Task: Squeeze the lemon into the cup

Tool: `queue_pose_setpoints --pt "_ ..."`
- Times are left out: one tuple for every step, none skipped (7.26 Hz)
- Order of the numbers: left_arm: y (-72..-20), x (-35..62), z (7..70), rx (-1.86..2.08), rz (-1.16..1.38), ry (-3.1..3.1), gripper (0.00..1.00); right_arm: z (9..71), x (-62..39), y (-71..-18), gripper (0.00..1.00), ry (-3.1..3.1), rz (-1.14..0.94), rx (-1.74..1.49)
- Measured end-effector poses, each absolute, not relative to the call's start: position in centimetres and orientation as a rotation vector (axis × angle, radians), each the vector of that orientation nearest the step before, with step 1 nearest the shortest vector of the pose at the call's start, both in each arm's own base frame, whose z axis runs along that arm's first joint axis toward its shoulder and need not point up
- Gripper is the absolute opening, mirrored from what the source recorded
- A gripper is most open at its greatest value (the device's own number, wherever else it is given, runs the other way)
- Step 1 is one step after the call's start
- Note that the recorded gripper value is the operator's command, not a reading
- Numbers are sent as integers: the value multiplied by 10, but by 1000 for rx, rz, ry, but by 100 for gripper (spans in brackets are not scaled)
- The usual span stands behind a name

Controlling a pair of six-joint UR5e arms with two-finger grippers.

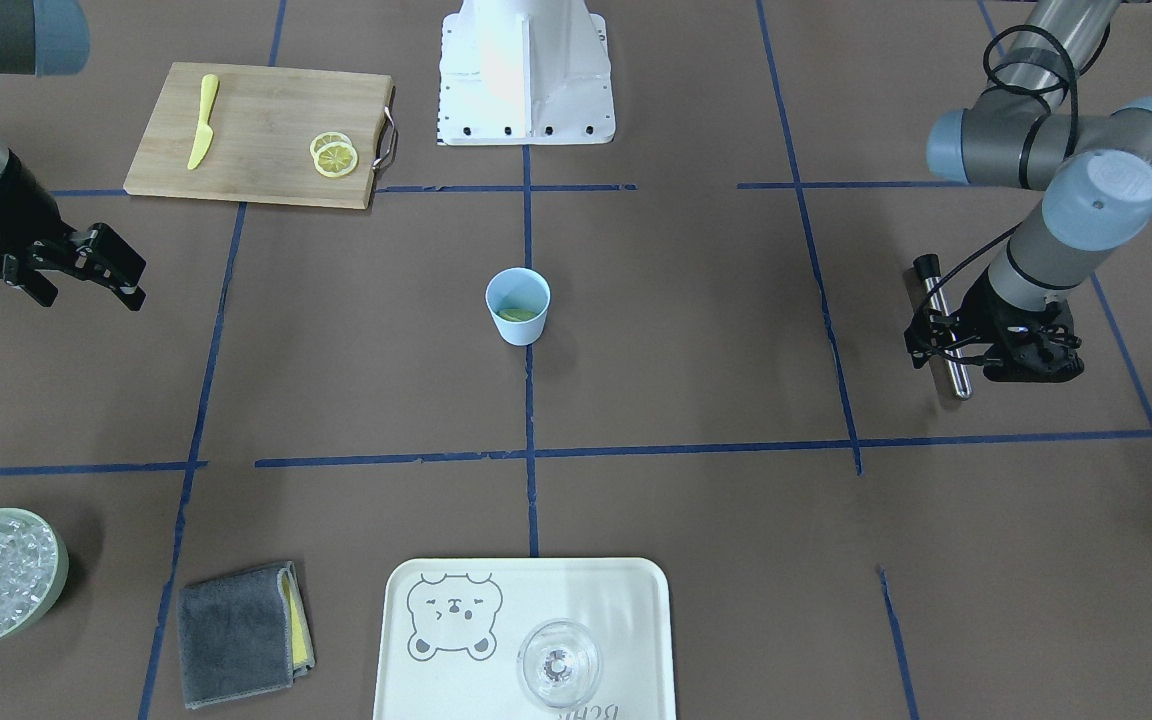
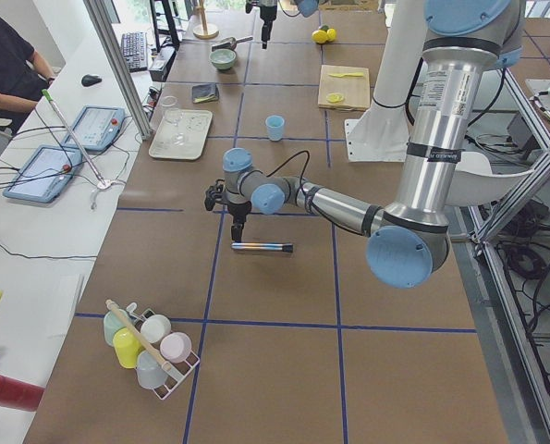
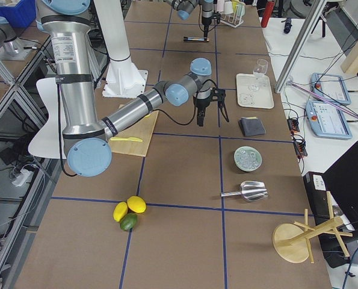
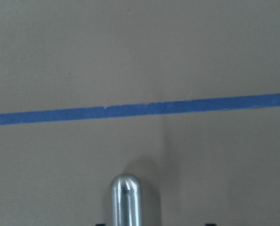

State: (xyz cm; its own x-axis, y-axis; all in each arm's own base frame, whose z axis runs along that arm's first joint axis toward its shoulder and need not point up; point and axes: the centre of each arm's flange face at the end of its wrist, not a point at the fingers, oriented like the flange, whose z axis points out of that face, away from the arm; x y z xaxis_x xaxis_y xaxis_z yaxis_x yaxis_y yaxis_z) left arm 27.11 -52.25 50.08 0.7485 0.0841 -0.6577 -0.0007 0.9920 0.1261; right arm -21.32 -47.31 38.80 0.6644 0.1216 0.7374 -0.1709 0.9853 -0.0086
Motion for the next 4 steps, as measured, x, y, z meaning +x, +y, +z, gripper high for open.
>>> queue_pose_setpoints --pt "-528 247 492 155 50 722 100 392 -203 -477 100 -822 157 75" --pt "-533 214 490 184 75 713 100 401 -187 -483 100 -816 142 86" --pt "-534 172 498 202 118 722 100 416 -164 -492 100 -819 118 84" --pt "-528 124 516 216 172 745 100 439 -133 -504 100 -826 85 82"
